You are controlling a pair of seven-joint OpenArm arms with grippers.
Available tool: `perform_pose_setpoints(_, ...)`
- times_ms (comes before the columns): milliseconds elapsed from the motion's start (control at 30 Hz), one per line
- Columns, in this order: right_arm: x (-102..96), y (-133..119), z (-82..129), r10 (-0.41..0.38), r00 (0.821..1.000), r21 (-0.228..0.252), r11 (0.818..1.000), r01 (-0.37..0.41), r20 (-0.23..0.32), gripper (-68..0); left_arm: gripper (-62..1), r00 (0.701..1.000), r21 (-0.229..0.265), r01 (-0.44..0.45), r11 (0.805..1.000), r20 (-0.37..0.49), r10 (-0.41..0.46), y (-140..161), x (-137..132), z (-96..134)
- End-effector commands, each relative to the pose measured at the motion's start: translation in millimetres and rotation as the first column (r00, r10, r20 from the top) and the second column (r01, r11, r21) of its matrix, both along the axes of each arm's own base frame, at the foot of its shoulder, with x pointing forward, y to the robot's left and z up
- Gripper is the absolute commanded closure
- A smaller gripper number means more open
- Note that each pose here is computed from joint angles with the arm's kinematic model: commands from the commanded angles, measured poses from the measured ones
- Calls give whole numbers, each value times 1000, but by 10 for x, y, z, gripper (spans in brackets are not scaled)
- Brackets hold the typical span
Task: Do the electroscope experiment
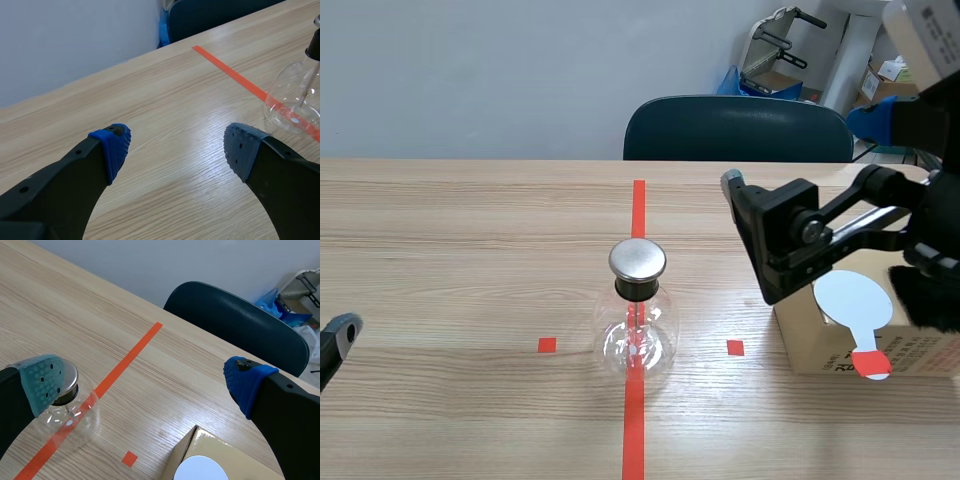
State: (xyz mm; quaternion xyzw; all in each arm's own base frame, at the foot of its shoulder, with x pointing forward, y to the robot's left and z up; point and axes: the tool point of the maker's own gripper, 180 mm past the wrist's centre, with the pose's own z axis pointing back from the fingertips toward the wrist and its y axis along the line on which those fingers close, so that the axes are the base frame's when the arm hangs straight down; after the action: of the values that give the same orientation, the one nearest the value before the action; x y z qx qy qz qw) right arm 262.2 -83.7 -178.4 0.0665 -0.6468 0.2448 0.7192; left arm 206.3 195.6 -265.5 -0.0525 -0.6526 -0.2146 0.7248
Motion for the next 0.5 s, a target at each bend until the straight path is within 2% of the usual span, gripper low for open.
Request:
perform_pose_setpoints(0, 18, 3, 56, -2, 1000, 12, 1000, 2, 20, -679, -415, 1000, -4, -4, 1000, 21, 4, 4, 22, 58)
perform_pose_setpoints(467, 18, 3, 57, -2, 1000, 12, 1000, 2, 21, -679, -415, 1000, 3, -8, 1000, 4, 8, 12, 20, 26)
